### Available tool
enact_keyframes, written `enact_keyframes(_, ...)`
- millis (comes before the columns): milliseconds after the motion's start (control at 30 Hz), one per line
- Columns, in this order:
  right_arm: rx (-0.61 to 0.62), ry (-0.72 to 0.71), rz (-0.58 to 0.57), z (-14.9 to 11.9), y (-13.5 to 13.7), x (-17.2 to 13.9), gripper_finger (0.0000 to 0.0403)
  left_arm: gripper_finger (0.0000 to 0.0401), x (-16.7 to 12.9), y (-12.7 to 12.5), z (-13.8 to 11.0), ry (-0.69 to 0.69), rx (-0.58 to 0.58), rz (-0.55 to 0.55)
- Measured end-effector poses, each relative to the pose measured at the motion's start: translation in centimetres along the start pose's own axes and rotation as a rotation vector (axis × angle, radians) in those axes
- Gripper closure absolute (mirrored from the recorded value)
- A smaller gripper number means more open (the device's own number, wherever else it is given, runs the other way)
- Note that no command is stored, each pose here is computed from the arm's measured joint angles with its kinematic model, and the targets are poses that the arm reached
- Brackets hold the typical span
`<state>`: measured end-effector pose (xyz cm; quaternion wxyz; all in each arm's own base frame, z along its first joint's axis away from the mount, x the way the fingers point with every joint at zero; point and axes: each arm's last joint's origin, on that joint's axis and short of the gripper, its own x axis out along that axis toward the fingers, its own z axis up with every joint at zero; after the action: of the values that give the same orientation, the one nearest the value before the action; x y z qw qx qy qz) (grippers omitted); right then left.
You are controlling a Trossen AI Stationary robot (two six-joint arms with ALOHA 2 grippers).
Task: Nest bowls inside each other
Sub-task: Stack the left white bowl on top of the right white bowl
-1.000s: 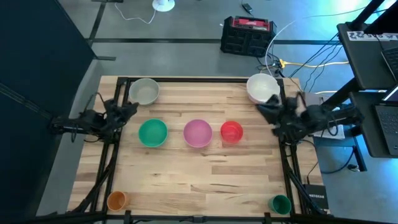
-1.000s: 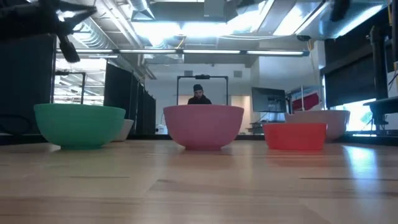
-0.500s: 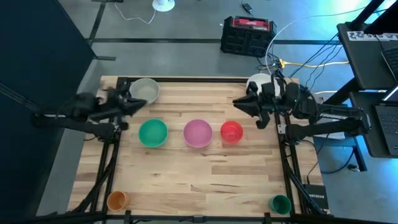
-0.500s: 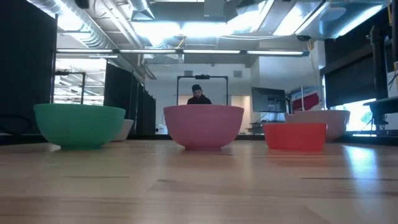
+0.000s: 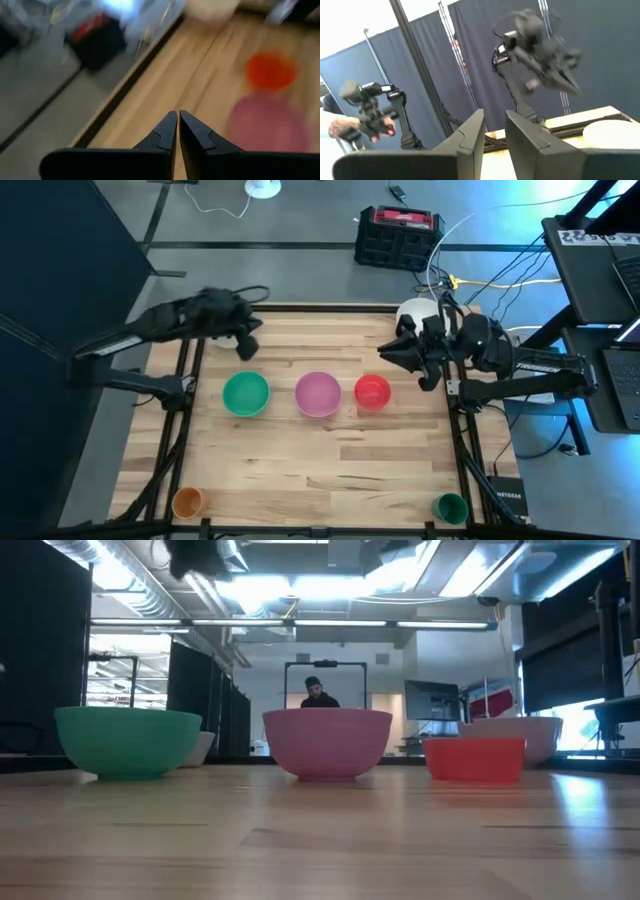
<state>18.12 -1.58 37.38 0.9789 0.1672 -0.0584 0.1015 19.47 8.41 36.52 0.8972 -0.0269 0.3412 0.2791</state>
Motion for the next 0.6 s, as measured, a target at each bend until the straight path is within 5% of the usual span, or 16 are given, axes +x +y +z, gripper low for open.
enact_keyframes(600, 0.035, 0.021, 0.048, -0.1, 0.1, 0.0, 0.0343, 0.0274, 10.9, 4.7, -3.5, 0.552, -0.195, 0.117)
